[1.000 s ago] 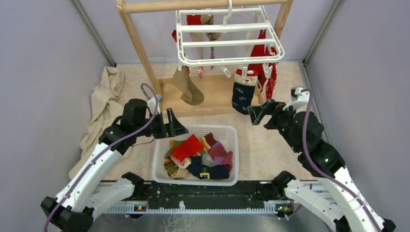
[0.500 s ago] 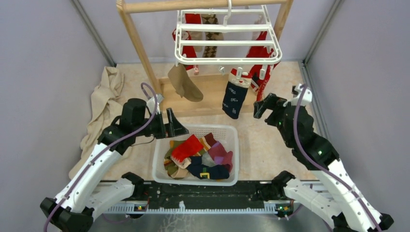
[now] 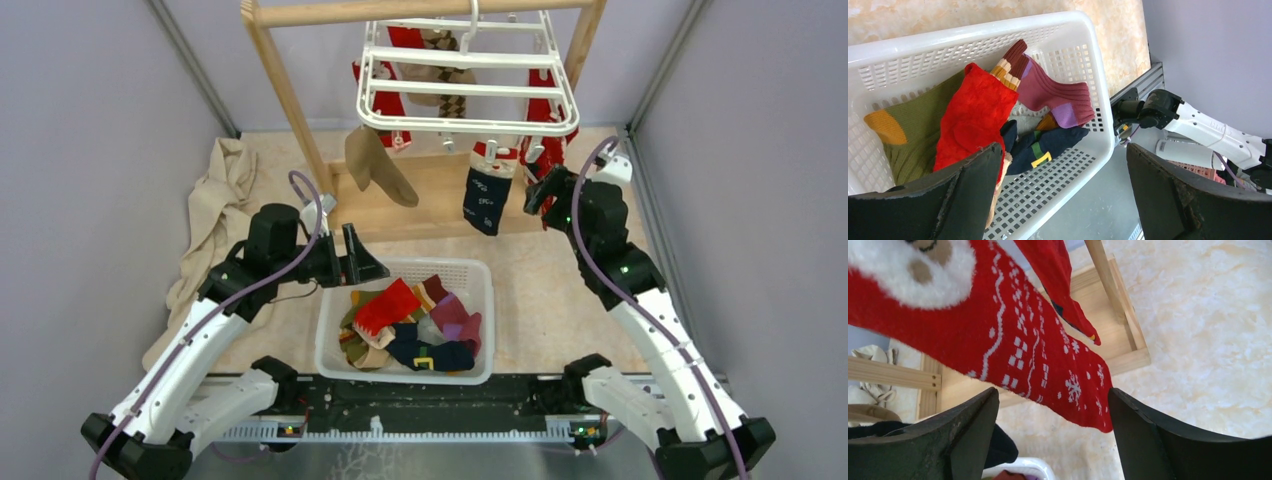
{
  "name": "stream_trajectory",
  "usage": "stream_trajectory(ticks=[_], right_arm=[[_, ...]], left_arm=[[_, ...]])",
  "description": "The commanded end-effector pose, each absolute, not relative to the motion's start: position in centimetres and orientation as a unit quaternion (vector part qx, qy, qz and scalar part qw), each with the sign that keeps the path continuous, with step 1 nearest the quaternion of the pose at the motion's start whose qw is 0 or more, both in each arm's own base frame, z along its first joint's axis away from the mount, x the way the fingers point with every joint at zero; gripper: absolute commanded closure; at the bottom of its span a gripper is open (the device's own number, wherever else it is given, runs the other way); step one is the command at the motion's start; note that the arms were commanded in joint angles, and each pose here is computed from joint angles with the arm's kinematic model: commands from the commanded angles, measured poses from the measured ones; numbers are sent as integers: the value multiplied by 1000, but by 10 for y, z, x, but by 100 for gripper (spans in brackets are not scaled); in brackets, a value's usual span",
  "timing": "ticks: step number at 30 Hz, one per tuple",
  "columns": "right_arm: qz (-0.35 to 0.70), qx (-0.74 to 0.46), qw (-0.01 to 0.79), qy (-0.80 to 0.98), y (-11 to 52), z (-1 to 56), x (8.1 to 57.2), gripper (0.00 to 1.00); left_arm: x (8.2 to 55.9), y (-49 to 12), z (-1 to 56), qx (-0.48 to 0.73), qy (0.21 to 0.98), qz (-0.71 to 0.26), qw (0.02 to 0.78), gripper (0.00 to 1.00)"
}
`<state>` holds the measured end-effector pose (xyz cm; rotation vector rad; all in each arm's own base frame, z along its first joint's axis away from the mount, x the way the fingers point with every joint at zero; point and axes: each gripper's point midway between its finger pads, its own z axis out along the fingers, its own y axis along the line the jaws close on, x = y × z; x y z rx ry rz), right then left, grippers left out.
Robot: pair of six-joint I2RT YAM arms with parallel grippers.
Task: Remove the socks clipped to the hanger
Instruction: Remove the sock from the hanger.
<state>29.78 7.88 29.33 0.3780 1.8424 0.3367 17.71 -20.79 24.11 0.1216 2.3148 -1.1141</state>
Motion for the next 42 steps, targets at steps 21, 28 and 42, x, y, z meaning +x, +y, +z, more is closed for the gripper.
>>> stream_trajectory(ticks=[21, 28, 42], right_arm=[[255, 81, 643, 717, 106, 354, 337, 100], [303, 33, 611, 731, 126, 355, 308, 100], [345, -82, 577, 736, 186, 363, 276, 100]], left_arm=[[158, -239, 316, 115, 769, -554, 297, 1], [154, -243, 356, 123, 734, -588, 317, 1], [152, -255, 372, 120, 722, -593, 337, 1]])
